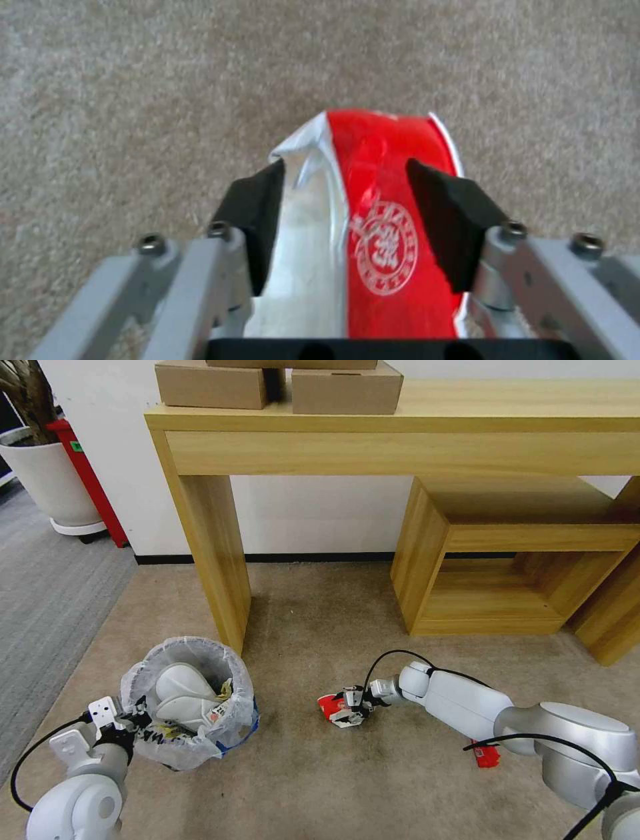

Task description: Pick up the trash bin and place the garbage on the floor into it.

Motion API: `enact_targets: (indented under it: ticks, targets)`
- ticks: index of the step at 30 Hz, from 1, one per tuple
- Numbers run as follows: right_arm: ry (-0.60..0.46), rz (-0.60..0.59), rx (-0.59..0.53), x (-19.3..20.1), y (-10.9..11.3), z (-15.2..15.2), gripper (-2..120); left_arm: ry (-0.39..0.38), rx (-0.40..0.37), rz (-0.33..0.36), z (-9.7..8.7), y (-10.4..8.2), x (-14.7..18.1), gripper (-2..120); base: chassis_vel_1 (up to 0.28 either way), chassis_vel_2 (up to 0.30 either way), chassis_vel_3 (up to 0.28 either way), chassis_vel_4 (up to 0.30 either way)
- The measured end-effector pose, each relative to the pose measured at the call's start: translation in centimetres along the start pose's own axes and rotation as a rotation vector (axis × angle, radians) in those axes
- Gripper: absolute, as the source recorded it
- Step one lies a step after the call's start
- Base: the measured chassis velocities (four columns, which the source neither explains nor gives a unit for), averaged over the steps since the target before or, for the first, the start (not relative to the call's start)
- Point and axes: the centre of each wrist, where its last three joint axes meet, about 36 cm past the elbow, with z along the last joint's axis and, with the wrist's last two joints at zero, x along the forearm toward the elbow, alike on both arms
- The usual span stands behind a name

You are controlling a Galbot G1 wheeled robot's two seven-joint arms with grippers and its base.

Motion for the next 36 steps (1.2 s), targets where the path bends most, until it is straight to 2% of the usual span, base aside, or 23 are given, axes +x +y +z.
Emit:
enact_targets:
  ticks: [5,12,17,20,29,33,36]
  targets:
    - [-0.001,0.005,-0.006,0.2,0.2,0.4,38,0.001,0.000,-0.001,0.1,0.0,-0.1,1,0.000,0.000,0.000,0.000]
    - [-0.010,0.015,-0.024,0.3,0.8,1.2,15,0.004,0.000,-0.003,0.3,0.0,-0.3,1,0.000,0.000,0.000,0.000]
    - [-0.015,0.017,-0.030,0.1,1.2,1.5,10,0.007,-0.001,-0.004,0.4,0.0,-0.4,1,0.000,0.000,0.000,0.000]
    - [-0.018,0.024,-0.036,0.2,1.3,1.7,1,0.008,-0.001,-0.003,0.5,0.0,-0.5,1,0.000,0.000,0.000,0.000]
    - [-0.063,0.077,-0.063,1.2,1.4,2.1,0,0.011,-0.002,-0.004,0.6,0.0,-0.7,1,0.000,0.000,0.000,0.000]
    - [-0.116,0.151,-0.122,3.1,1.6,2.1,0,0.016,-0.006,-0.003,0.6,-0.1,-0.7,1,0.000,0.000,0.000,0.000]
    - [-0.202,0.236,-0.161,4.9,1.6,0.7,0,0.020,-0.011,-0.003,0.5,-0.1,-0.8,1,0.000,0.000,0.000,0.000]
